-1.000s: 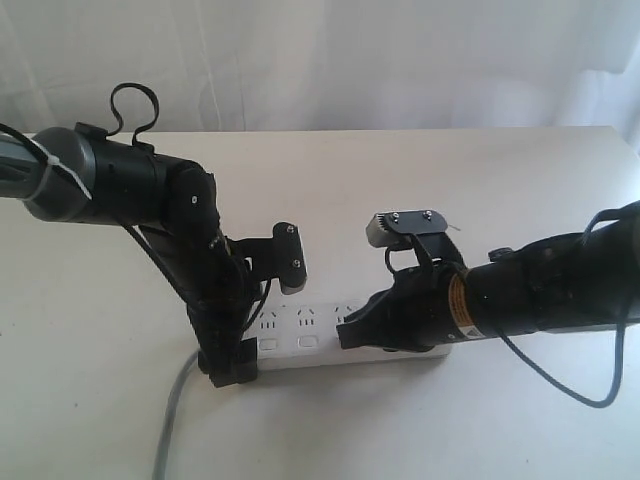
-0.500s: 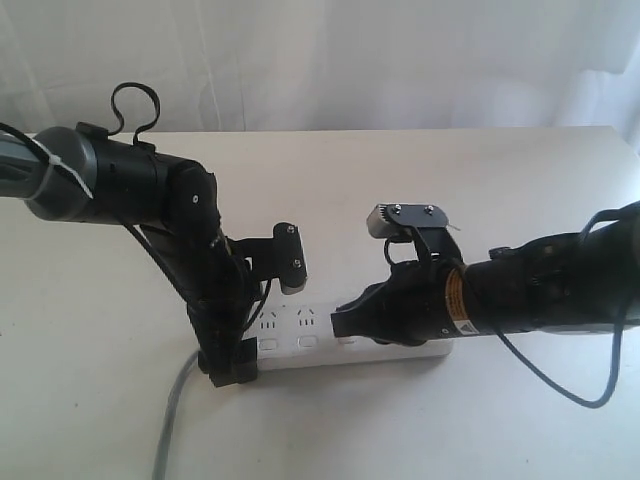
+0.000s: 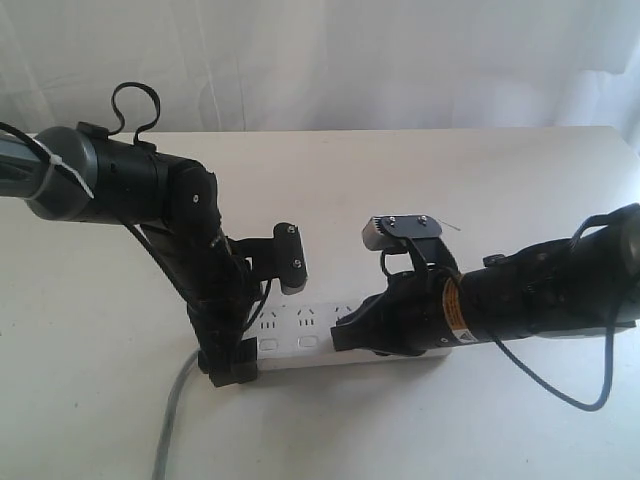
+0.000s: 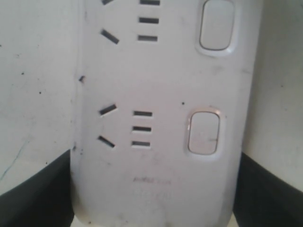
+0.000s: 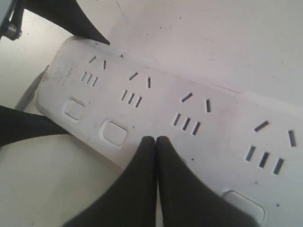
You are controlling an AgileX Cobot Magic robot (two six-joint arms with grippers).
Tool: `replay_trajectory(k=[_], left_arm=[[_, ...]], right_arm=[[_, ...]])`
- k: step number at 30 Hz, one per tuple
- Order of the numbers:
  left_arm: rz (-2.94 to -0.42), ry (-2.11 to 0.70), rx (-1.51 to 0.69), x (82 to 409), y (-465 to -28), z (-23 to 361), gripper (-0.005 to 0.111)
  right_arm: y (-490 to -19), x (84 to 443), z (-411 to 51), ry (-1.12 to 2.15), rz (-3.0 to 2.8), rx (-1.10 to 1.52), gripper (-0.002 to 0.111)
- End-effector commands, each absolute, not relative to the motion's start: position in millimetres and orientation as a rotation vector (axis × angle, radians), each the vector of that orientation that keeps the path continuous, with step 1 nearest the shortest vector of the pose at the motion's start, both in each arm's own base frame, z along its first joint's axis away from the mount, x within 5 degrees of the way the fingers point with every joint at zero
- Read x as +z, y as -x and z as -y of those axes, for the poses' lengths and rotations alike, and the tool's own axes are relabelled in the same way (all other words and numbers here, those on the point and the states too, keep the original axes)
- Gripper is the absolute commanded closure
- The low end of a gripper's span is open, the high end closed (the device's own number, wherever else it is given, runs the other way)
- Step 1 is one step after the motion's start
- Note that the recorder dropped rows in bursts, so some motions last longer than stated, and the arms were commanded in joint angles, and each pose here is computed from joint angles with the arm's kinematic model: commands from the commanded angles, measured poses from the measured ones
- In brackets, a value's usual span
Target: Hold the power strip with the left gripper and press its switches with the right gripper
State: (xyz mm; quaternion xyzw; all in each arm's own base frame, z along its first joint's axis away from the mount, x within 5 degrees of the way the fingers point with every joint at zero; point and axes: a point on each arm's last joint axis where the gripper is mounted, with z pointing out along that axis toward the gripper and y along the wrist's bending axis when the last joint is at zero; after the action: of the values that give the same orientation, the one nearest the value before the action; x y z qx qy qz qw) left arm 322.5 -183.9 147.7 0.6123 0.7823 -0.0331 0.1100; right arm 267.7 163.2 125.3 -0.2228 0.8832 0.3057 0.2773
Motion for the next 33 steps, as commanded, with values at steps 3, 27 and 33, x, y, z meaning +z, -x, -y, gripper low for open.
replay_trajectory(k=[3,27,33], left_arm=[[-2.366,-1.952,-0.091,124,-313,175,0.107],[-2.365,-1.958,-0.088,124,-313,175,0.107],[-2.371,-1.960,-0.091,124,-312,174,0.107]], right_arm=[[-263,115,-154,0.606,-2.451,0.713,0.108],[-247,89,-165,0.647,-2.592,0.463,0.108],[-246,90,-168,0.651,-2.587,0.484,0.108]])
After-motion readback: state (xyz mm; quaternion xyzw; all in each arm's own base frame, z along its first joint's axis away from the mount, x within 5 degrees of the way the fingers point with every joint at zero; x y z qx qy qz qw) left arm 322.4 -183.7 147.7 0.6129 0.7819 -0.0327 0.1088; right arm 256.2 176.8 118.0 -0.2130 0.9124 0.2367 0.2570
